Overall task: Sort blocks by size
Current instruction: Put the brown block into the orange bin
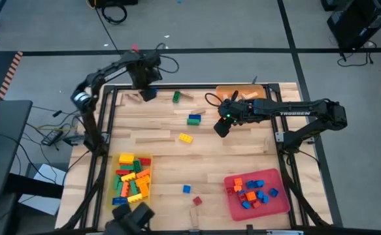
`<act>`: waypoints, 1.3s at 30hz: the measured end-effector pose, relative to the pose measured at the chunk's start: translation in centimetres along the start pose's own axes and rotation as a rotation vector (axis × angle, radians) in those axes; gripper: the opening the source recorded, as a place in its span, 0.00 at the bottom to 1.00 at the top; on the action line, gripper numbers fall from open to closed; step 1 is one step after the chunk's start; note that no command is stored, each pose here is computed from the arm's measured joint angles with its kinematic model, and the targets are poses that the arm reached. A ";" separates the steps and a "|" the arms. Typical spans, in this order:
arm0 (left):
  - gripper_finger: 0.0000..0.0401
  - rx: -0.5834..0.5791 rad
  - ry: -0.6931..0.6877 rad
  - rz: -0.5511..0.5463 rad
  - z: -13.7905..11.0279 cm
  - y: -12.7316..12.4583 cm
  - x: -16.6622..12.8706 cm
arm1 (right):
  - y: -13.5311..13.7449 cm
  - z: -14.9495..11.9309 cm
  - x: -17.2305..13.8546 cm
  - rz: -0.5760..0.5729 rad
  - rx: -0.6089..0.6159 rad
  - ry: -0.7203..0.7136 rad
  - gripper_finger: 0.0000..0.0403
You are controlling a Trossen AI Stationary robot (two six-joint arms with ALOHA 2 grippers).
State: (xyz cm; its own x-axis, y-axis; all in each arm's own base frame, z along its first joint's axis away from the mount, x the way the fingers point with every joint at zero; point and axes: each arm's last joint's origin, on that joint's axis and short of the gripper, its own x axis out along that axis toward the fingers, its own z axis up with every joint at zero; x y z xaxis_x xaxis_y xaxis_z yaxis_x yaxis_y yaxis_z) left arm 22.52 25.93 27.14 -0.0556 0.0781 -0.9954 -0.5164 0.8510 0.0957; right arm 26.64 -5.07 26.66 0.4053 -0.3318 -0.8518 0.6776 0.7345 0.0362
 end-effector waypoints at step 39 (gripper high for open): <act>0.42 0.553 0.619 0.117 3.2 1.0 13.9 | -0.4 1.7 0.2 0.046 0.199 -0.120 0.51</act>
State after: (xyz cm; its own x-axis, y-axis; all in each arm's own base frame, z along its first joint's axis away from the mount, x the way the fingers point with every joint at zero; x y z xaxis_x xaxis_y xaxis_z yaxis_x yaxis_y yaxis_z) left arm 24.03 29.52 13.42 -0.6256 0.0202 -0.7798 0.0069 0.9998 0.0204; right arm 27.48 -6.49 27.38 0.5005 -0.3776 -0.7791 0.7595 0.6233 0.1858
